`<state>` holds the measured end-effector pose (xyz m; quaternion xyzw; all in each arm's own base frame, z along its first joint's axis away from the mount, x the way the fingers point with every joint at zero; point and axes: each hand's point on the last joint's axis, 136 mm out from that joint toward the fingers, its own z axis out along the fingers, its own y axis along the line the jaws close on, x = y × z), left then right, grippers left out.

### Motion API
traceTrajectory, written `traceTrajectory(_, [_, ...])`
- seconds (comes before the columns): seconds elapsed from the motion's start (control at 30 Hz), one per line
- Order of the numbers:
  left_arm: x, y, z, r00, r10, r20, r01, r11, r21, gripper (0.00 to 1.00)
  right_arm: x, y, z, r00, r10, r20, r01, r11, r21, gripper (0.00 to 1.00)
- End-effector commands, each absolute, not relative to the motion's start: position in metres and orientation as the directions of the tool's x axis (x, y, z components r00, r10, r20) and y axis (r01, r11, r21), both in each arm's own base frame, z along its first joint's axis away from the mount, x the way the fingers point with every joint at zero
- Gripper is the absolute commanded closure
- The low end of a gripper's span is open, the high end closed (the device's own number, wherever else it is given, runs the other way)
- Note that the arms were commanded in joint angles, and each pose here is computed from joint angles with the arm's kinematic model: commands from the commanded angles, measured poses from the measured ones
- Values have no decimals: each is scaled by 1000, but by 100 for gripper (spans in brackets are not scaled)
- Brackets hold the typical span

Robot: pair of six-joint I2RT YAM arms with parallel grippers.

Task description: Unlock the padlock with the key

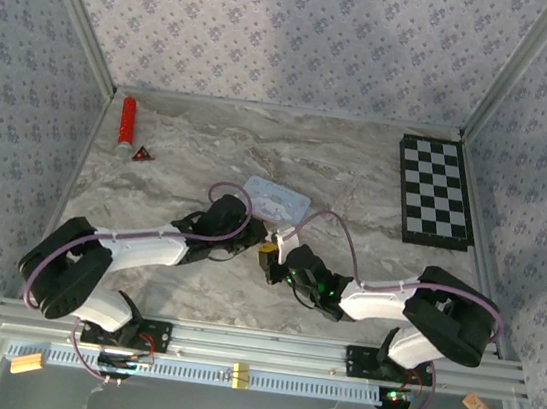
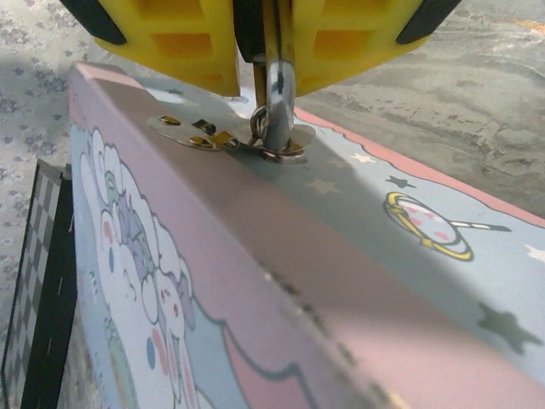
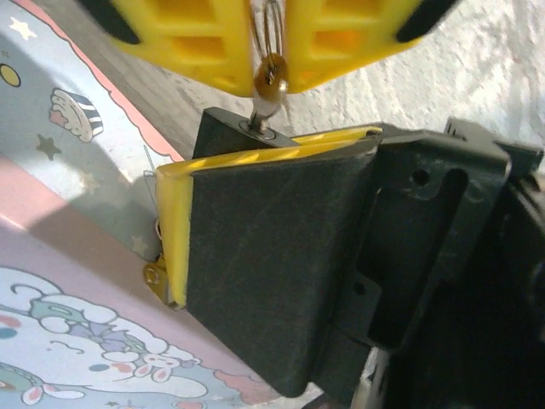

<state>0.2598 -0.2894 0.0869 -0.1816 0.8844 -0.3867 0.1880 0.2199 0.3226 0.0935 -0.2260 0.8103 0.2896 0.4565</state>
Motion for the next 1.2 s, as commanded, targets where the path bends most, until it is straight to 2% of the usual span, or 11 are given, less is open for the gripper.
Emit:
traceTrajectory(0.0, [267, -289, 86, -874, -431, -224, -146, 673, -725, 100, 219, 309, 90, -483, -132, -865, -629, 740, 238, 72])
traceTrajectory(0.13, [271, -293, 86, -881, -415, -227, -133, 677, -724, 100, 212, 305, 98, -457, -155, -876, -665, 713, 221, 54])
traceTrajectory(0.27, [273, -290, 86, -889, -388, -245, -116, 706, -699, 100, 212, 283, 107, -440, -152, -885, -650, 734, 198, 38])
traceTrajectory(0.4, [272, -283, 85, -896, -346, -279, -93, 761, -642, 100, 221, 252, 114, -461, -137, -877, -590, 786, 187, 32])
traceTrajectory(0.57, [268, -265, 75, -908, -276, -315, -78, 851, -520, 100, 227, 233, 103, -556, -128, -822, -519, 825, 223, 29])
traceTrajectory(0.73, [265, -255, 68, -916, -230, -328, -66, 894, -443, 100, 229, 241, 91, -626, -116, -772, -483, 834, 266, 21])
traceTrajectory(0.93, [262, -258, 59, -923, -228, -310, -75, 897, -436, 100, 228, 269, 85, -650, -154, -745, -531, 793, 299, 13])
traceTrajectory(1.03, [261, -261, 54, -929, -216, -301, -73, 903, -424, 100, 230, 278, 82, -656, -168, -736, -541, 784, 303, 2])
traceTrajectory(1.17, [258, -263, 47, -934, -210, -288, -76, 907, -415, 100, 241, 280, 73, -678, -189, -710, -510, 817, 270, 1])
